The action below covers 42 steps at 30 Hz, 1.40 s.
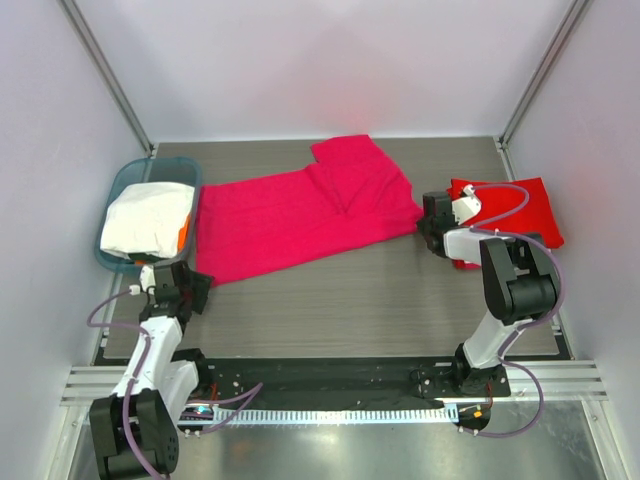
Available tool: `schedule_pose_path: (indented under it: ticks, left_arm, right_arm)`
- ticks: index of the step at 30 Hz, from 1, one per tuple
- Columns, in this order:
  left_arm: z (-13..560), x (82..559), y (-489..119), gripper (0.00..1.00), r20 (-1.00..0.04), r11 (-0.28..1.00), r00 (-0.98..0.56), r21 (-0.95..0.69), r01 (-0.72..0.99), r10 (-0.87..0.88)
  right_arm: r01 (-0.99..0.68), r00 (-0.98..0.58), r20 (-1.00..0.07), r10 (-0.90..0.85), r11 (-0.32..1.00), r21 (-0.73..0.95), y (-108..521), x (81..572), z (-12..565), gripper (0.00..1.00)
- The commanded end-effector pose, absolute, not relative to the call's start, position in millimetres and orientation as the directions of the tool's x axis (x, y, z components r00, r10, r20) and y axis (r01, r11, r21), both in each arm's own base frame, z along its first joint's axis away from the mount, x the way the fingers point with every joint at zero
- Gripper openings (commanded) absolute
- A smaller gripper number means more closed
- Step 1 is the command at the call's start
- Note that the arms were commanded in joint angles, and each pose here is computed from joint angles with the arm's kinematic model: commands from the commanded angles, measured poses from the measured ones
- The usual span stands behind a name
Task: Fold and stack the t-shirts
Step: Flatten the tshirt out
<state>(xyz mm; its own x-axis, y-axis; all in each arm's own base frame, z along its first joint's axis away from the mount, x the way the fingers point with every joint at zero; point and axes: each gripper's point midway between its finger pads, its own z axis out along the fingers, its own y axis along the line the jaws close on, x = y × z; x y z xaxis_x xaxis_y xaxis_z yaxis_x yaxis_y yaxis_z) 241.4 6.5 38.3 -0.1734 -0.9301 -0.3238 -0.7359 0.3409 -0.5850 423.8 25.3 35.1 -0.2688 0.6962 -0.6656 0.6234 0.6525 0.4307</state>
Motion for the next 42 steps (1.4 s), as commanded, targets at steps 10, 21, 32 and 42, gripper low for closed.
schedule_pose_path:
  ticks: [10, 21, 32, 42]
  left_arm:
    - [34.2, 249.6, 32.9, 0.48, -0.431, 0.334, -0.062, -0.593, -0.732, -0.900]
    - [11.7, 275.4, 38.1, 0.10, -0.421, 0.314, -0.049, -0.589, -0.745, -0.906]
    - [13.0, 294.1, 28.1, 0.02, -0.391, 0.370, -0.160, -0.552, -0.747, -0.906]
    - [46.3, 276.1, 38.4, 0.00, -0.421, 0.372, -0.126, -0.574, -0.729, -0.898]
  right_arm:
    - [0.577, -0.166, -0.708, 0.686, 0.650, 0.495, 38.4, 426.2, 74.8, 0.01]
    - [0.593, -0.076, -0.721, 0.689, 0.613, 0.523, 27.1, 382.1, 94.0, 0.01]
    - [0.654, -0.053, -0.719, 0.693, 0.568, 0.500, -1.6, 304.5, 85.6, 0.01]
    - [0.678, -0.061, -0.700, 0.711, 0.544, 0.494, -14.5, 250.9, 83.7, 0.62]
